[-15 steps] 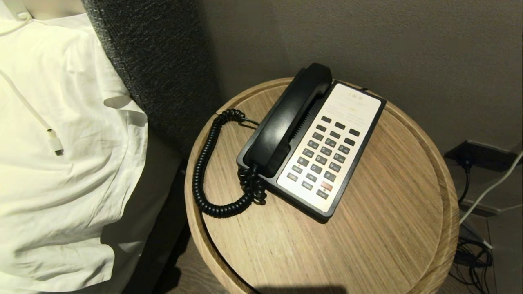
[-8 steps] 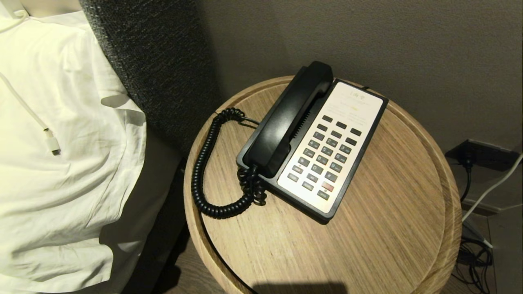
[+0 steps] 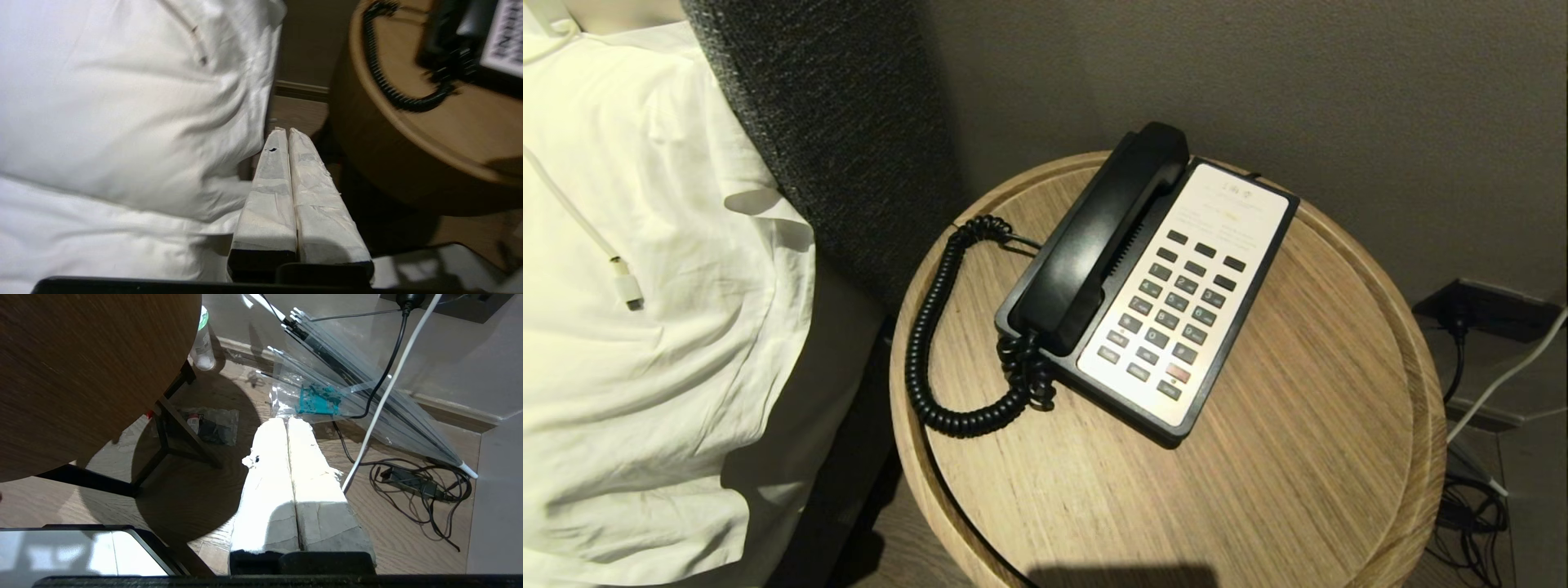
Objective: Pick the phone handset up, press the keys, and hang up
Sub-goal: Pick up the desk phone handset
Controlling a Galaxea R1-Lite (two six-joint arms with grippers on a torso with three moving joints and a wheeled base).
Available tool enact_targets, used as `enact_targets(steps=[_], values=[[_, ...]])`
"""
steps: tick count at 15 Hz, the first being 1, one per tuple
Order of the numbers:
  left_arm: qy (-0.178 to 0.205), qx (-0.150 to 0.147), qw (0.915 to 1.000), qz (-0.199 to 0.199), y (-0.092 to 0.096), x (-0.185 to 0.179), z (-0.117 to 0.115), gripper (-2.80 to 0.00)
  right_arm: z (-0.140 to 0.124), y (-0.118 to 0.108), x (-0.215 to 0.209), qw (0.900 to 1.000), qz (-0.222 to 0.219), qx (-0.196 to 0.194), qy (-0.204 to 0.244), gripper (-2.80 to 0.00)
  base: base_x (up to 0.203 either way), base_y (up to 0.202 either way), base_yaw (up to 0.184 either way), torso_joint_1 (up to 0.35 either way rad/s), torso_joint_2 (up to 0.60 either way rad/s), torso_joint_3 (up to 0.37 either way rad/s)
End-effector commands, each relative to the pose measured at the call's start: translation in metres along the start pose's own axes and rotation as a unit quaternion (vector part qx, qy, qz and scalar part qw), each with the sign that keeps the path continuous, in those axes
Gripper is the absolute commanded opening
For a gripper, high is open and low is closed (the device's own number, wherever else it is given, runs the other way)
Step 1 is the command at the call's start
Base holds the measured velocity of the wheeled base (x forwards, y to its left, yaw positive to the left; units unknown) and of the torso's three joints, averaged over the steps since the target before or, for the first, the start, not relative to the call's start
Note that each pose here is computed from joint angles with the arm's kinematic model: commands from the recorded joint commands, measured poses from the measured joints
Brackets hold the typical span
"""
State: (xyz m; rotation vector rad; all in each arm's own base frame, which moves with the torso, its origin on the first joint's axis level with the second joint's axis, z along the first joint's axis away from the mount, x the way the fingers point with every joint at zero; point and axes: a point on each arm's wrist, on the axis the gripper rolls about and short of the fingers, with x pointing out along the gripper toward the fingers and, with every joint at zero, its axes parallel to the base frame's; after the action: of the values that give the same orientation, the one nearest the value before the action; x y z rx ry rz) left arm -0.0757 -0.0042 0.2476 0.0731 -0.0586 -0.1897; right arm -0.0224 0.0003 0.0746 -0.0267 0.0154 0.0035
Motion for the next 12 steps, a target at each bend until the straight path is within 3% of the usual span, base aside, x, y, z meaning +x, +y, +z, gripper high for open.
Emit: enact_targets(steps=[1,4,6,8,10,11,12], values=[[0.105,-0.032,0.9919,-0.063,0.014,0.060,0.071,-2.80,0.000,0.000,0.000,1.000,0.000,0.000,0.000,-2.80,0.000,0.000,0.000,0.000,0.00,0.000],[0.197,-0.072,0.9699,-0.124,0.029,0.132,0.125,-2.80,0.000,0.000,0.000,1.000,0.000,0.000,0.001,-2.80,0.000,0.000,0.000,0.000,0.00,0.000],[0.276,-0.101,0.9406,-0.170,0.031,0.181,0.131,-2.80,0.000,0.000,0.000,1.000,0.000,0.000,0.000,-2.80,0.000,0.000,0.000,0.000,0.00,0.000],[0.350,-0.100,0.9032,-0.227,0.014,0.223,0.120,-2.80,0.000,0.000,0.000,1.000,0.000,0.000,0.000,-2.80,0.000,0.000,0.000,0.000,0.00,0.000],[0.393,-0.081,0.8760,-0.268,-0.014,0.245,0.111,-2.80,0.000,0.000,0.000,1.000,0.000,0.000,0.000,-2.80,0.000,0.000,0.000,0.000,0.00,0.000],[0.401,-0.068,0.8677,-0.286,-0.028,0.252,0.109,-2.80,0.000,0.000,0.000,1.000,0.000,0.000,0.001,-2.80,0.000,0.000,0.000,0.000,0.00,0.000],[0.404,-0.051,0.8657,-0.291,-0.043,0.261,0.105,-2.80,0.000,0.000,0.000,1.000,0.000,0.000,0.000,-2.80,0.000,0.000,0.000,0.000,0.00,0.000]])
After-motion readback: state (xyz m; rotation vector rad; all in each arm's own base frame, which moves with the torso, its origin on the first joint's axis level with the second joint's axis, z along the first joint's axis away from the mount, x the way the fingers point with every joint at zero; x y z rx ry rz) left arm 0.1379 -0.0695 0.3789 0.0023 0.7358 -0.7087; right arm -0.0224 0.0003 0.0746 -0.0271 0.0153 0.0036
